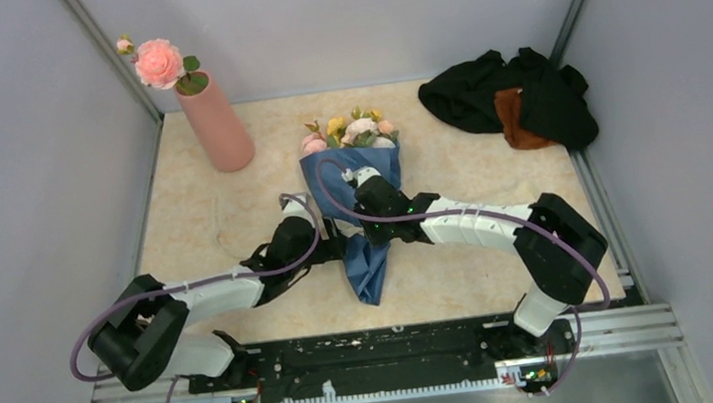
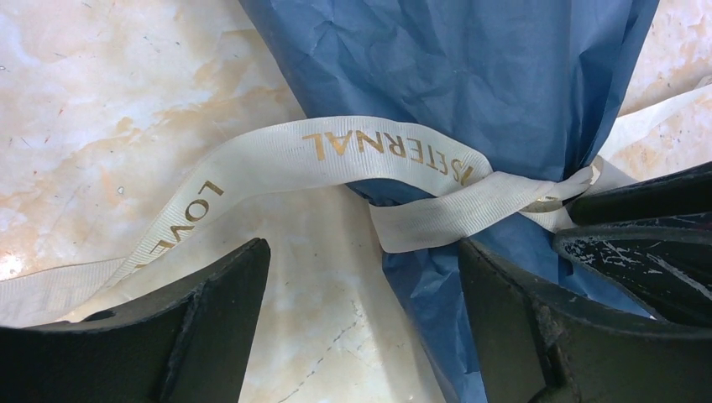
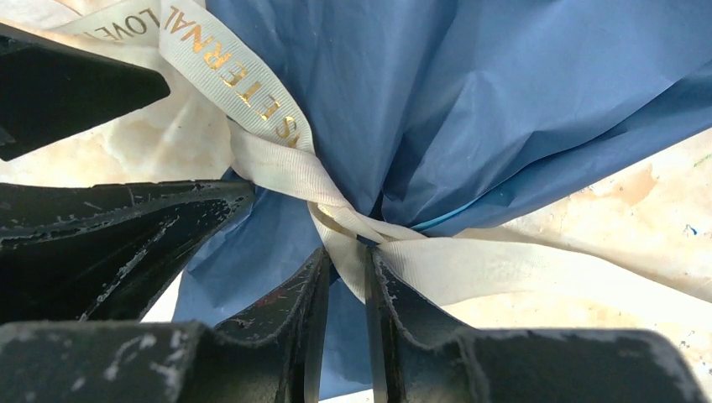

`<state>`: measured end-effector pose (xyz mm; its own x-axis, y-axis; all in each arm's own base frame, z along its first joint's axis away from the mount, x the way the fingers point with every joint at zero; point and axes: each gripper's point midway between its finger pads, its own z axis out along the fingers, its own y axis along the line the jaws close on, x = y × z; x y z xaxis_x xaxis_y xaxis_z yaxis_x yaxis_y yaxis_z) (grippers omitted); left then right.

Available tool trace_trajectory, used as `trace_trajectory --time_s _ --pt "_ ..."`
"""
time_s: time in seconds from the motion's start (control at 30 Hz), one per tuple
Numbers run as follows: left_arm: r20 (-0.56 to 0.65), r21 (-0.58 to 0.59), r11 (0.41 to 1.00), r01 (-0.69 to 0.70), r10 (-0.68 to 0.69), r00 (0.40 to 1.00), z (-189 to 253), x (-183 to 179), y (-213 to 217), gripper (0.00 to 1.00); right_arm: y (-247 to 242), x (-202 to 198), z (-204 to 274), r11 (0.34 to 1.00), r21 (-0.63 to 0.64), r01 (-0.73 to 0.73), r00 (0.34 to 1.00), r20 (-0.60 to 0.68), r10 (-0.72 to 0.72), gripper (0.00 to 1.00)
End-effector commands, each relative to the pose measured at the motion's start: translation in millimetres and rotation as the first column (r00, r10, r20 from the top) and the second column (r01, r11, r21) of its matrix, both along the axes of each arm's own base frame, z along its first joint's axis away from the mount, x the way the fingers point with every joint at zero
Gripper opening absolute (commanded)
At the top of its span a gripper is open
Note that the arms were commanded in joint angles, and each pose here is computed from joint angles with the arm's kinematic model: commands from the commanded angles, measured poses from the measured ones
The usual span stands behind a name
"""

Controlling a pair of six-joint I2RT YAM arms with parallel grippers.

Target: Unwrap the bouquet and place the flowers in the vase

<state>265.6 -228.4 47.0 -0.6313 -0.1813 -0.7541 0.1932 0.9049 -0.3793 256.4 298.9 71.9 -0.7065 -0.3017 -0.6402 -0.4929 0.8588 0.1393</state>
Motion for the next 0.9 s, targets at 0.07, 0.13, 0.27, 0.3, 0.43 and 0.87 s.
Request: trace_trajectory --time_s 0.07,0.13,0.27,0.3,0.43,0.87 --pt "0.039 -0.017 1.0 -0.011 0.012 0.999 10 12 -9 0.89 5 1 12 1.0 0.025 0.003 0.999 0.034 -0.004 0.23" --pt "0.037 -0.014 1.0 -0.017 0.017 0.999 8 15 -11 0.88 3 4 12 1.0 0.01 0.012 0.999 0.044 -0.012 0.23" --pt "0.032 0.016 0.998 -0.059 0.058 0.998 5 24 -9 0.78 4 8 7 1.0 -0.016 0.015 0.999 0.042 -0.015 0.23" --pt "0.027 0.03 0.997 -0.071 0.07 0.997 3 26 -8 0.71 5 7 6 1.0 -0.015 0.012 0.999 0.038 -0.012 0.23" --pt "0.024 0.076 0.991 -0.112 0.111 0.994 -3 29 1 0.46 5 6 4 1.0 -0.008 0.01 0.999 0.036 -0.01 0.23" --pt "0.053 0.052 0.993 -0.103 0.1 0.994 23 25 5 0.15 9 6 -9 1.0 -0.005 0.006 1.0 0.023 -0.005 0.23"
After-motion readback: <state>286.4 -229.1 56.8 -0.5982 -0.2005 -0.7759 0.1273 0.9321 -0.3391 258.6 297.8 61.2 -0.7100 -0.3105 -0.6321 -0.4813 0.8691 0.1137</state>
